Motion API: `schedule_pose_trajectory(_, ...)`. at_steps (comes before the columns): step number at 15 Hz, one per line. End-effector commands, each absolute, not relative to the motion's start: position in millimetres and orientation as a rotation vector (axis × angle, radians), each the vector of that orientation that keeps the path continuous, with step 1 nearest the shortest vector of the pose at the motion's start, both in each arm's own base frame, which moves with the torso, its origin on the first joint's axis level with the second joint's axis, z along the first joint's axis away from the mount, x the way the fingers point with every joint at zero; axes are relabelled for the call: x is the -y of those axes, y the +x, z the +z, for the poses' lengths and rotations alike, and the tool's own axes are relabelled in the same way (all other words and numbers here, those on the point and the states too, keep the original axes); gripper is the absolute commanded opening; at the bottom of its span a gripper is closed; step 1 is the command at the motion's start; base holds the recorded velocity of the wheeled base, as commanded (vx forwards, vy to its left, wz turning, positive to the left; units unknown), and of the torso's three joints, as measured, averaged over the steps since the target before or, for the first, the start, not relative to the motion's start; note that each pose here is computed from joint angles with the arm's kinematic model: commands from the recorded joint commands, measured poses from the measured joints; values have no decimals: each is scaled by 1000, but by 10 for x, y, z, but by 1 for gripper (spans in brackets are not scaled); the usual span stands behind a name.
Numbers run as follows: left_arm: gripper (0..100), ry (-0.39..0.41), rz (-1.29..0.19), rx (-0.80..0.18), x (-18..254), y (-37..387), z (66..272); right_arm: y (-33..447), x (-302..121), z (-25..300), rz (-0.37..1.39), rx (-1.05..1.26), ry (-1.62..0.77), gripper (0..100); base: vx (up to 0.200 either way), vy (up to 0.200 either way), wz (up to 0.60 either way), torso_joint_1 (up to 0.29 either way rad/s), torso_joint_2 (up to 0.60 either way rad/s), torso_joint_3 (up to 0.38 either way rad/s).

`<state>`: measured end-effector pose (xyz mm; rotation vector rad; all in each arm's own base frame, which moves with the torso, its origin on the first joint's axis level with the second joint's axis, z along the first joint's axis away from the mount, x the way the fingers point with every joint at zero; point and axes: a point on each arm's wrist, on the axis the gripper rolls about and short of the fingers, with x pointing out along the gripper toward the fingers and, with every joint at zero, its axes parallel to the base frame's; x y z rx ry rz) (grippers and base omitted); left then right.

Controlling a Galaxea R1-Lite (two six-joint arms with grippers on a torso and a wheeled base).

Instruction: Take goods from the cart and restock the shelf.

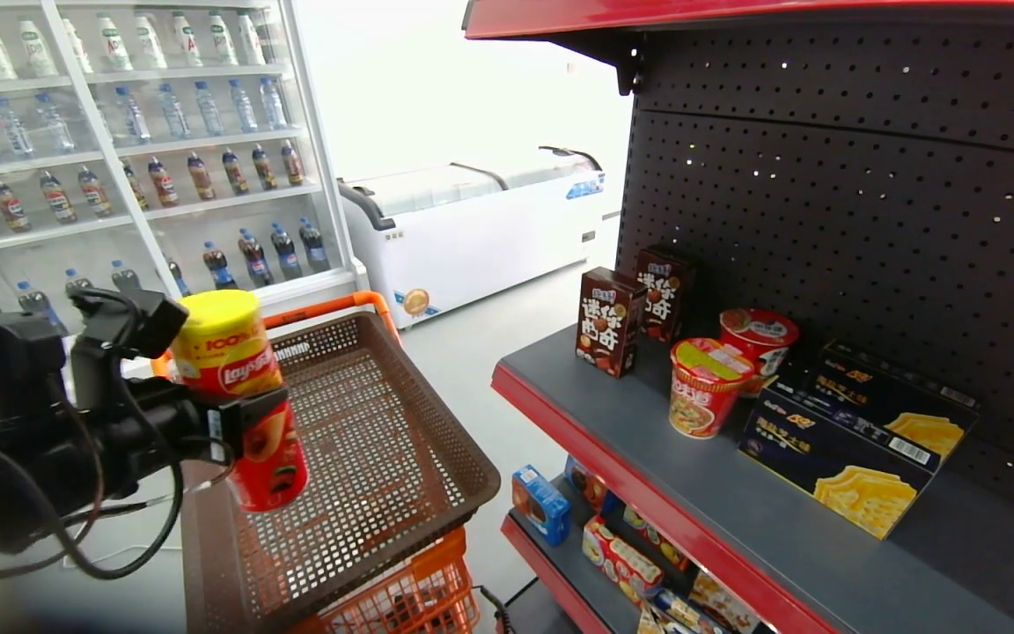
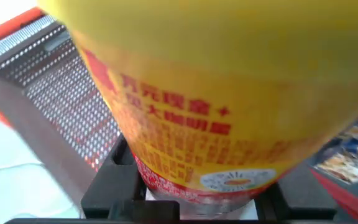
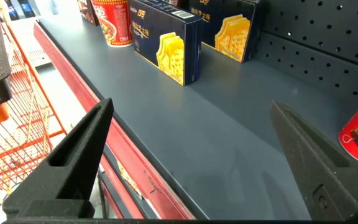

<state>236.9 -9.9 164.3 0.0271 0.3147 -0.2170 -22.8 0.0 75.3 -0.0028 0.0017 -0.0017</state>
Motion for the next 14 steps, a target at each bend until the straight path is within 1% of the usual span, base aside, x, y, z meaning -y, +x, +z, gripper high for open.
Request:
schedule_pose_trajectory(1, 0, 8, -217, -262, 82, 1397, 2031, -228, 0, 753, -2, -2, -3, 100, 0, 0, 0, 0, 0, 0)
schedule_pose_trajectory(2, 0, 7, -217, -271, 79, 1285, 2039, -228, 0, 753, -2, -2, -3, 100, 0, 0, 0, 0, 0, 0)
schedule_pose_trajectory(3, 0, 2, -212, -251, 71, 1085, 2029, -227, 0, 754, -2, -3, -3, 100, 0, 0, 0, 0, 0, 0)
schedule_pose_trajectory(6, 0, 13, -217, -179, 63, 762, 1930, -228, 0, 753, -2, -2, -3, 100, 0, 0, 0, 0, 0, 0)
schedule_pose_trajectory(7, 0, 19, -218, -156, 62, 676, 1915, -228, 0, 753, -2, -2, -3, 100, 0, 0, 0, 0, 0, 0)
schedule_pose_trajectory(8, 0, 21, -217, -156, 59, 619, 1849, -228, 0, 753, -2, -2, -3, 100, 0, 0, 0, 0, 0, 0)
schedule_pose_trajectory(9, 0, 25, -215, -134, 56, 528, 1797, -227, 0, 754, -2, -3, -3, 100, 0, 0, 0, 0, 0, 0)
schedule_pose_trajectory(12, 0, 30, -211, -56, 49, 298, 1703, -227, -1, 754, 0, -3, -3, 100, 0, 0, 0, 0, 0, 0)
schedule_pose_trajectory(13, 0, 31, -208, -44, 47, 262, 1694, -227, -1, 754, 0, -3, -3, 100, 0, 0, 0, 0, 0, 0)
schedule_pose_trajectory(14, 0, 32, -206, -39, 47, 254, 1701, -227, -1, 754, 0, -3, -2, 100, 0, 0, -600, -2, 2, 7)
